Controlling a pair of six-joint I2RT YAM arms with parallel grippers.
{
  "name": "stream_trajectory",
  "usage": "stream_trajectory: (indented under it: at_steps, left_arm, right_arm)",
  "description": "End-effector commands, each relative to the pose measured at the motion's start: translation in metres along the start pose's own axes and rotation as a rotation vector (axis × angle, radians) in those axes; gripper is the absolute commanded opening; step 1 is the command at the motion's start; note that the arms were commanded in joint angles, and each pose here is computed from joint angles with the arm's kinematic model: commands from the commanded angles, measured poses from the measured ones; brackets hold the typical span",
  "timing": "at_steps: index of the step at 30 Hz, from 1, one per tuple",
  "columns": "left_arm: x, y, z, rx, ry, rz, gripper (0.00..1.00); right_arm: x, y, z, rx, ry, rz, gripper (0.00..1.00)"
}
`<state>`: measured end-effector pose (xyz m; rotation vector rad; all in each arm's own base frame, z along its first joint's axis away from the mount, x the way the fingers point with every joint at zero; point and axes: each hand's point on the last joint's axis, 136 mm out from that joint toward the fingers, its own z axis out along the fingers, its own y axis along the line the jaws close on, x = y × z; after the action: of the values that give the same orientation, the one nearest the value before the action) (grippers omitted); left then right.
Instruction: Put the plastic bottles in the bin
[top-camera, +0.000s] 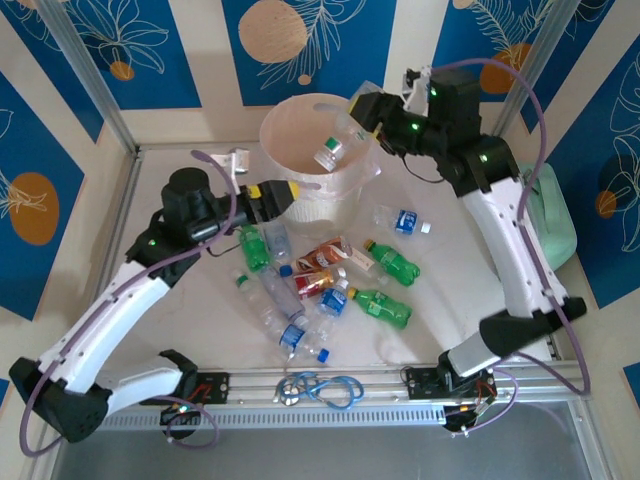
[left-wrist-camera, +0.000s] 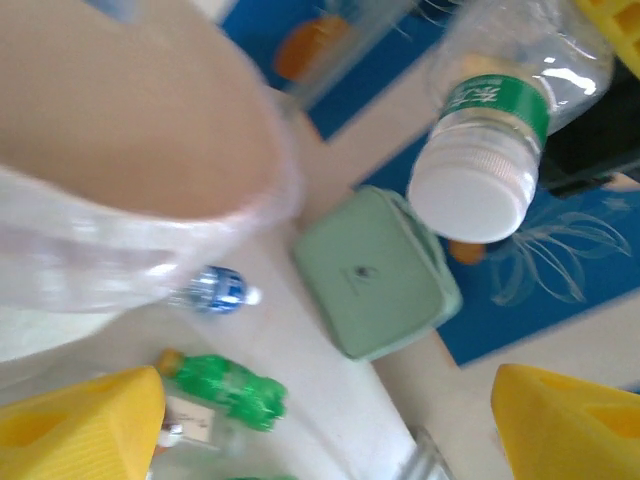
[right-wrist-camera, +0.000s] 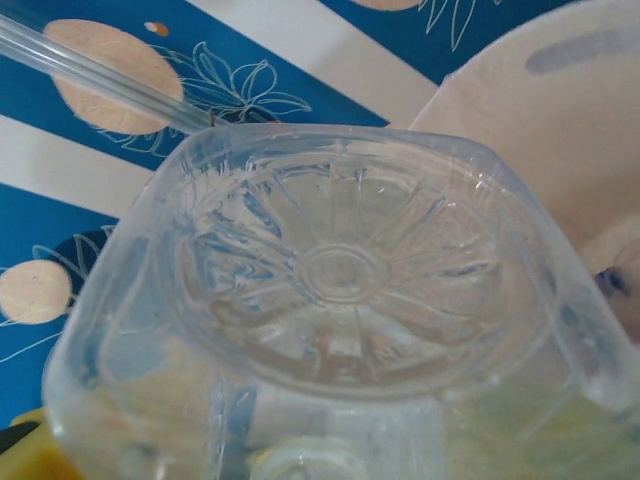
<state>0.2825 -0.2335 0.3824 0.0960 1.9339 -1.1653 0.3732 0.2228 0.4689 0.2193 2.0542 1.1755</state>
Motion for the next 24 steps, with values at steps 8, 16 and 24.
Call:
stream_trajectory:
  at_steps: [8,16,24]
  left_arm:
    - [-0.012,0.105,-0.063,-0.45,-0.054,-0.094,0.89]
    - [-0.005,0.117,-0.066,-0.474,-0.034,-0.109,0.86]
    - [0.0,0.124,-0.064,-0.471,-0.026,-0.135,0.84]
  right_arm:
    - [-0.004,-0.035,0.07,0.245,0.085,-0.195,0.56]
    - [0.012,-0.072,0.111,0.312,0.159,-0.225,0.57]
    - [0.029,-0.083,0.118,0.376,0.2,-0.293,0.76]
